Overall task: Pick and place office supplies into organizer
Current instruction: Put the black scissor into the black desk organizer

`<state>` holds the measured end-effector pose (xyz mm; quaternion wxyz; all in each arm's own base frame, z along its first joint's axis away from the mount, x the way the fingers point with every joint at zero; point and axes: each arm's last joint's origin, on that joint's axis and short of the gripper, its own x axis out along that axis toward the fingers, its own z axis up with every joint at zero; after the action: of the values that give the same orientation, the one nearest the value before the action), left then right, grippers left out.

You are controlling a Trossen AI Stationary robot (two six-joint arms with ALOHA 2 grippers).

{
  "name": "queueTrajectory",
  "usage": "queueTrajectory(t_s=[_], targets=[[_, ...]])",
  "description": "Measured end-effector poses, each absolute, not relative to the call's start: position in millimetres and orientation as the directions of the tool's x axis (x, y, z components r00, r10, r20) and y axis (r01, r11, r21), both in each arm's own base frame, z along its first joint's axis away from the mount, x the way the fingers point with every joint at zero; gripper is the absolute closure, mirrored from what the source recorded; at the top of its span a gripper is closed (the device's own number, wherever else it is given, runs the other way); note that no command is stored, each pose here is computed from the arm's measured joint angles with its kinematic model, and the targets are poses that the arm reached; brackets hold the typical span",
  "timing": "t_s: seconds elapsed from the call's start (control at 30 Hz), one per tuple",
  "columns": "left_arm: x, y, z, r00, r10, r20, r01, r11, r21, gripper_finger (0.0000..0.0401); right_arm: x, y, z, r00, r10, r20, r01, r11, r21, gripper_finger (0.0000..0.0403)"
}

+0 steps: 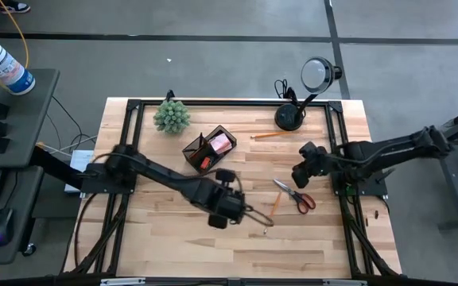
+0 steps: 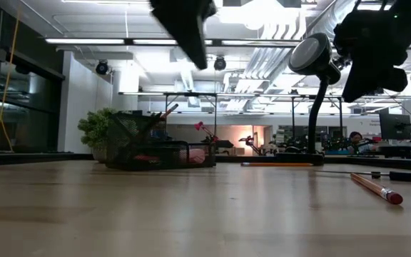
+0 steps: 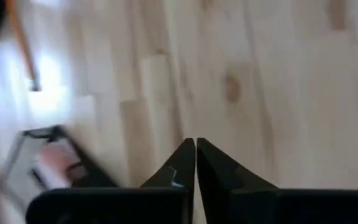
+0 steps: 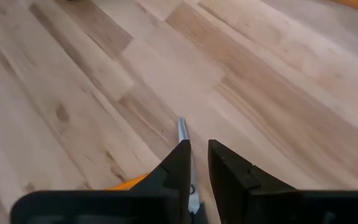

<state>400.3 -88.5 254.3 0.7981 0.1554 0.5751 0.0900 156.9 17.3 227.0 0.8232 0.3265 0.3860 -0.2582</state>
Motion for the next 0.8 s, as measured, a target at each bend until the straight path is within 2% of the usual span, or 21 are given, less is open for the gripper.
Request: queueTrajectory(t_s=[0.1, 0.2, 0.33, 0.43, 0.5, 0.57, 0.7, 0.8], targets=[[375.0, -83.6, 242.4, 0.398, 0.267, -0.878, 0.026, 0.953, 0.302, 0.039, 162.7, 23.5, 220.4, 0.541, -0.172, -0.823, 0.715, 0.61, 0.342, 0.0345], [344.6, -74.4, 248.2, 0.536, 0.228, -0.813, 0.007, 0.962, 0.274, 0.0386, 168.8, 28.8, 214.2, 0.521, -0.165, -0.838, 0.741, 0.575, 0.348, 0.034], [316.7, -67.8, 257.7, 0.748, 0.167, -0.643, 0.046, 0.953, 0.301, 0.0394, 180.0, 34.3, 206.8, 0.518, -0.123, -0.846, 0.729, 0.581, 0.362, 0.0339], [303.8, -66.5, 261.9, 0.867, 0.082, -0.492, 0.141, 0.906, 0.399, 0.0399, 188.2, 37.8, 198.5, 0.492, -0.072, -0.867, 0.715, 0.602, 0.356, 0.034], [298.0, -66.6, 257.8, 0.894, 0.021, -0.449, 0.21, 0.864, 0.457, 0.0395, 191.6, 39.7, 191.7, 0.455, -0.043, -0.889, 0.722, 0.602, 0.341, 0.034], [292.9, -65.4, 252.5, 0.889, 0.019, -0.457, 0.236, 0.837, 0.494, 0.0395, 194.0, 41.5, 185.1, 0.414, -0.008, -0.91, 0.727, 0.604, 0.325, 0.0339], [291.2, -61.8, 249.5, 0.872, 0.132, -0.472, 0.193, 0.793, 0.578, 0.04, 196.4, 43.8, 176.7, 0.345, 0.088, -0.935, 0.748, 0.576, 0.33, 0.0337], [290.4, -61.2, 248.1, 0.863, 0.146, -0.483, 0.113, 0.877, 0.467, 0.04, 196.5, 45.2, 174.9, 0.317, 0.155, -0.936, 0.781, 0.517, 0.35, 0.0339]])
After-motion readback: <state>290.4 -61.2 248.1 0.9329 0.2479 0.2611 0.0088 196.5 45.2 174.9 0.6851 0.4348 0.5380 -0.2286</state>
